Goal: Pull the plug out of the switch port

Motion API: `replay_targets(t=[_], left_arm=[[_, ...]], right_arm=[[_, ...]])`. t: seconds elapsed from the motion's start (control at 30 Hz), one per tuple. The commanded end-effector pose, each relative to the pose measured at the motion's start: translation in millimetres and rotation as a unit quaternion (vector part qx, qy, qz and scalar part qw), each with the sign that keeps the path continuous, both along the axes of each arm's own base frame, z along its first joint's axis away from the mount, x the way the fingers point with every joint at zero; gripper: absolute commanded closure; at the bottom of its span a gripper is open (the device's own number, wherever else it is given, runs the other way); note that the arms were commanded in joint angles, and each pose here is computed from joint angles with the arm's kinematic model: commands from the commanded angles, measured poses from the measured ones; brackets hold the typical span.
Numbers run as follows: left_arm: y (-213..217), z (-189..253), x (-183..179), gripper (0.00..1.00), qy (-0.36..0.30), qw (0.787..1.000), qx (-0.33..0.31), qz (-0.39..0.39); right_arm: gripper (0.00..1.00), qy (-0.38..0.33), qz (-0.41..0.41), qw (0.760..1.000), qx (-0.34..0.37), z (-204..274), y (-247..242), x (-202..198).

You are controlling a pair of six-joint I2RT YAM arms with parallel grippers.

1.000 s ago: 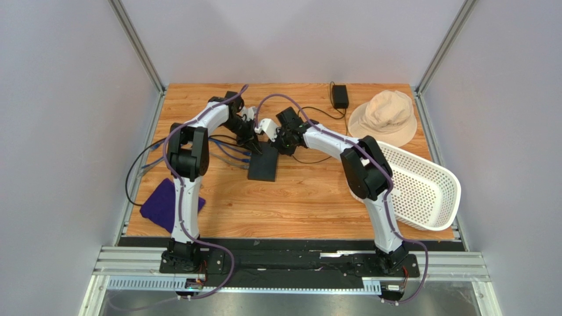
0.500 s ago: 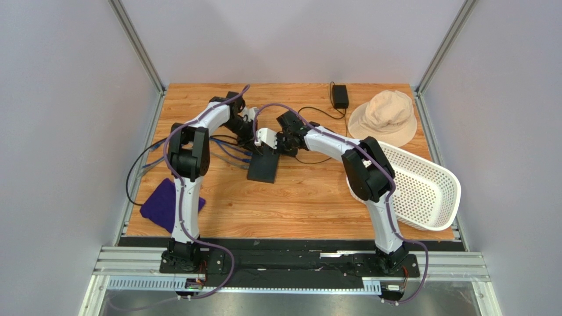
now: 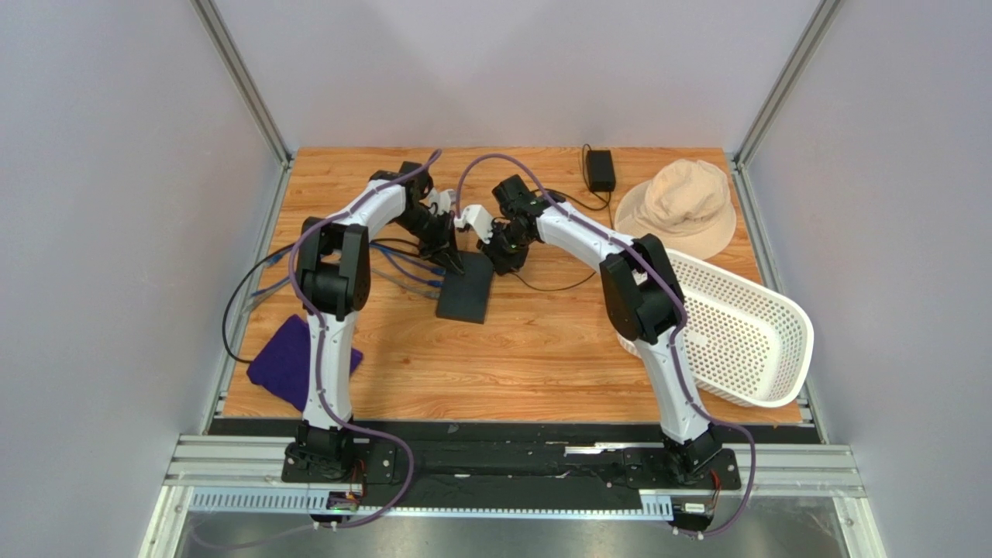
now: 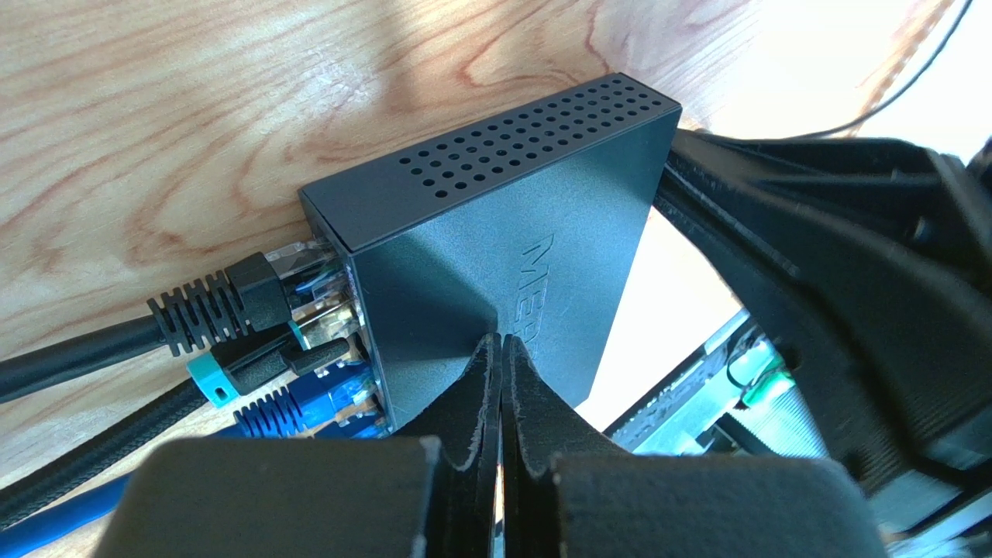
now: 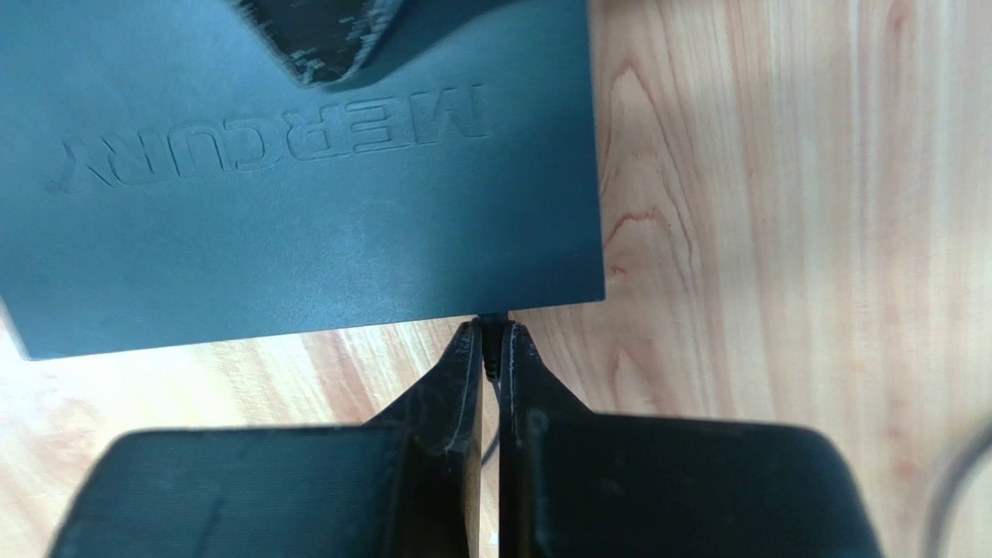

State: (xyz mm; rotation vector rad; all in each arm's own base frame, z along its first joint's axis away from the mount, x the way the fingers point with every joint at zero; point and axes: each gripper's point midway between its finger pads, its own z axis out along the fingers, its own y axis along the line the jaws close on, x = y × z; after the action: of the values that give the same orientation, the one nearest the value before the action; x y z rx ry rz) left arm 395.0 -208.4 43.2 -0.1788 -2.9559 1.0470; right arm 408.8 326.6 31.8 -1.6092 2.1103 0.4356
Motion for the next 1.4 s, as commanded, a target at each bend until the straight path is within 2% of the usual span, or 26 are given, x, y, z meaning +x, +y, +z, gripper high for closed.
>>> replay_targets(t=[0.0, 0.03, 0.07, 0.1, 0.2, 0.3, 0.4, 0.5, 0.53, 0.57, 0.6, 0.63, 0.7, 0.73, 0.77, 0.87, 1.0, 1.07, 1.17, 1.37], left_arm=[[19, -42, 2, 1.0, -0.007, 0.998, 0.066, -0.017], [19, -42, 3, 1.0, -0.007, 0.998, 0.065, -0.017], [19, -42, 2, 1.0, -0.006, 0.998, 0.066, -0.017], [19, -42, 3, 1.0, -0.007, 0.998, 0.067, -0.017], [19, -42, 3, 1.0, -0.007, 0.998, 0.067, -0.017], [19, -42, 3, 1.0, -0.007, 0.998, 0.067, -0.017], [19, -42, 3, 1.0, -0.008, 0.998, 0.066, -0.017], [19, -42, 3, 1.0, -0.007, 0.998, 0.066, -0.017], [19, -42, 2, 1.0, -0.006, 0.998, 0.065, -0.017], [18, -41, 3, 1.0, -0.008, 0.998, 0.065, -0.018], [19, -42, 3, 1.0, -0.008, 0.998, 0.066, -0.017], [19, -42, 3, 1.0, -0.007, 0.998, 0.065, -0.017], [19, -41, 3, 1.0, -0.008, 0.998, 0.066, -0.017], [19, -42, 3, 1.0, -0.007, 0.998, 0.066, -0.018], [19, -42, 2, 1.0, -0.006, 0.998, 0.064, -0.018], [17, -42, 2, 1.0, -0.007, 0.998, 0.062, -0.02], [17, -41, 3, 1.0, -0.008, 0.998, 0.061, -0.02], [16, -40, 2, 1.0, -0.009, 0.998, 0.058, -0.023], [10, -33, 4, 1.0, -0.022, 0.999, 0.034, -0.034], [5, 3, 17, 1.0, -0.096, 0.993, 0.032, -0.055]], right_arm=[[1.0, 0.083, -0.013, 0.996, 0.023, 2, 3, -28], [1.0, 0.073, 0.006, 0.997, -0.013, -18, -5, -43], [1.0, 0.005, 0.016, 0.999, -0.039, -20, -11, -26], [1.0, -0.042, 0.059, 0.996, -0.05, -12, -14, -20], [1.0, -0.119, 0.12, 0.979, -0.112, -25, -37, -14], [1.0, -0.129, 0.102, 0.977, -0.136, -26, -53, -3], [1.0, -0.1, 0.067, 0.984, -0.129, -26, -61, -3], [1.0, -0.028, 0.002, 0.995, -0.097, -22, -59, -9], [1.0, 0.02, -0.045, 0.997, -0.065, -20, -50, -18], [1.0, 0.075, -0.074, 0.992, -0.065, -27, -53, -31], [1.0, 0.107, -0.12, 0.986, -0.037, -17, -49, -27], [1.0, 0.181, -0.174, 0.968, 0.003, -15, -38, -42], [1.0, 0.187, -0.142, 0.972, 0.021, -5, -26, -66], [1.0, 0.155, -0.154, 0.976, -0.006, -10, -35, -64], [1.0, 0.139, -0.162, 0.977, 0.003, 1, -34, -60], [1.0, 0.152, -0.183, 0.971, 0.003, 2, -43, -53], [1.0, 0.135, -0.172, 0.975, -0.047, -18, -66, -56], [1.0, 0.137, -0.173, 0.975, -0.039, -14, -66, -53], [1.0, 0.082, -0.189, 0.978, -0.02, 10, -73, -19], [1.0, -0.108, -0.208, 0.971, -0.042, 58, -130, 81]])
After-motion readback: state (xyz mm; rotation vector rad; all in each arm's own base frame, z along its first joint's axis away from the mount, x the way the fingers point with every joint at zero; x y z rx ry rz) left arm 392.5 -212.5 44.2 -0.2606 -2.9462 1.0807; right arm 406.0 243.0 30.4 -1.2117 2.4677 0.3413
